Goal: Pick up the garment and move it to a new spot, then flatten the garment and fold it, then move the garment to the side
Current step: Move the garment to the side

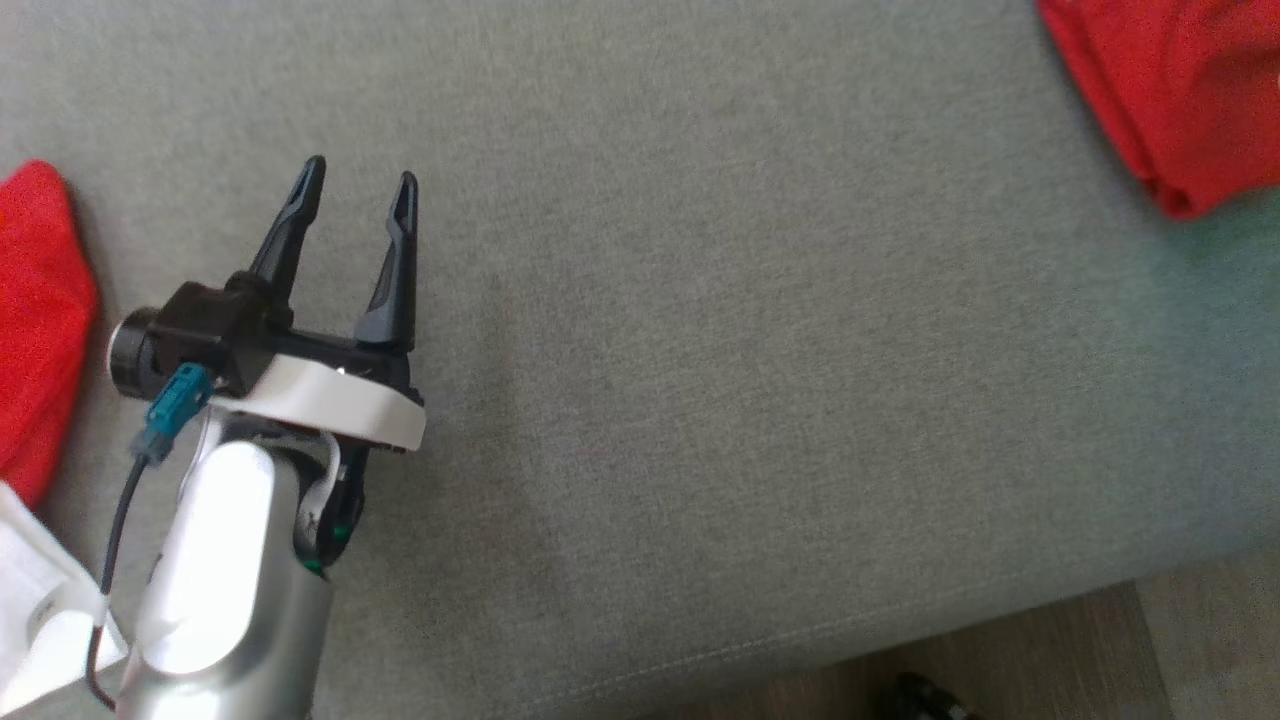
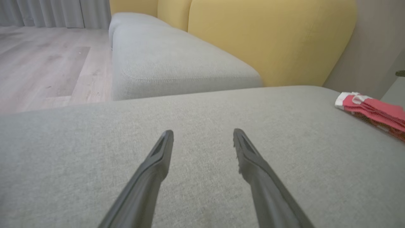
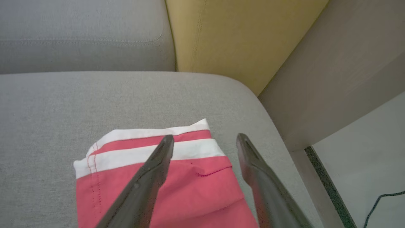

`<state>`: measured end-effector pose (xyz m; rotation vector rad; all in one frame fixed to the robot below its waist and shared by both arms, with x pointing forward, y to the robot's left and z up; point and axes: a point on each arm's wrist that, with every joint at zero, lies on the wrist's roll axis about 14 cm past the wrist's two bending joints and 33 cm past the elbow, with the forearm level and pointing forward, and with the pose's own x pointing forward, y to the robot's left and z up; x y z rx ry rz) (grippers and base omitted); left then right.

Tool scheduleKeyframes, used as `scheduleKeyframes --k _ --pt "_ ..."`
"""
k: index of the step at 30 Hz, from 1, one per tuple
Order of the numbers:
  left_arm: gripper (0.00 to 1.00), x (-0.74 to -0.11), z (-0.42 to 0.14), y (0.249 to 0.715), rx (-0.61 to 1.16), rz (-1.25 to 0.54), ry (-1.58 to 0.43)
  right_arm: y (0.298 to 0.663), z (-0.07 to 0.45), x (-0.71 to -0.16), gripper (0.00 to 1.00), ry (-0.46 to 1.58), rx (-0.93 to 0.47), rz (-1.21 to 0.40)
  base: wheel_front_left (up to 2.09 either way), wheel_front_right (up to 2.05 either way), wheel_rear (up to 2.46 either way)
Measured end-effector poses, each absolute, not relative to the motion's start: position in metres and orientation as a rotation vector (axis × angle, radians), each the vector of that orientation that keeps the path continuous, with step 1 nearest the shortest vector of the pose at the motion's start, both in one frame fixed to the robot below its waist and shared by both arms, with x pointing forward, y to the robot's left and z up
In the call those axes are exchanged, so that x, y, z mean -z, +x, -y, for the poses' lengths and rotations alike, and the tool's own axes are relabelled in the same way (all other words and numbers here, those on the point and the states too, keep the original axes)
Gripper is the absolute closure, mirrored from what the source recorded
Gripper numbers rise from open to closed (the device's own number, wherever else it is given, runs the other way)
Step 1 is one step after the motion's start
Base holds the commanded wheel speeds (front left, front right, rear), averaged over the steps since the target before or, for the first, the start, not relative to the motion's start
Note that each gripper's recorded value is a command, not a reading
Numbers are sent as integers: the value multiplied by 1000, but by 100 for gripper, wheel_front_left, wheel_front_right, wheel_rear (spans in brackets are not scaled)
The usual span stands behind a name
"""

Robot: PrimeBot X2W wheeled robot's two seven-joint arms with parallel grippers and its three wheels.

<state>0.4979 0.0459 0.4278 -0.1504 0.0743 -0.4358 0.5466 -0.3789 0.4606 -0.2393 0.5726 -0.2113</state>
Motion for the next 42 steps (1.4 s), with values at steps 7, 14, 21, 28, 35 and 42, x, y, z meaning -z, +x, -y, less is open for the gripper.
scheduleKeyframes --k 7,14,21,28,35,42 --pt "0 -466 -51 483 407 -3 -162 551 346 -528 0 -234 134 -330 0 0 0" --pt "0 -500 -81 456 305 55 -162 527 287 -581 0 -174 -19 -70 0 0 0" --pt "0 -518 -115 424 195 89 -181 481 246 -578 0 -76 -116 24 0 0 0" --pt "0 -526 -147 402 101 118 -170 443 209 -542 0 27 -172 34 0 0 0" --pt "0 -512 -166 391 63 79 -124 418 179 -518 0 112 -194 30 0 0 0" --pt "0 -504 -163 388 73 56 -127 399 169 -492 0 135 -177 -15 0 0 0"
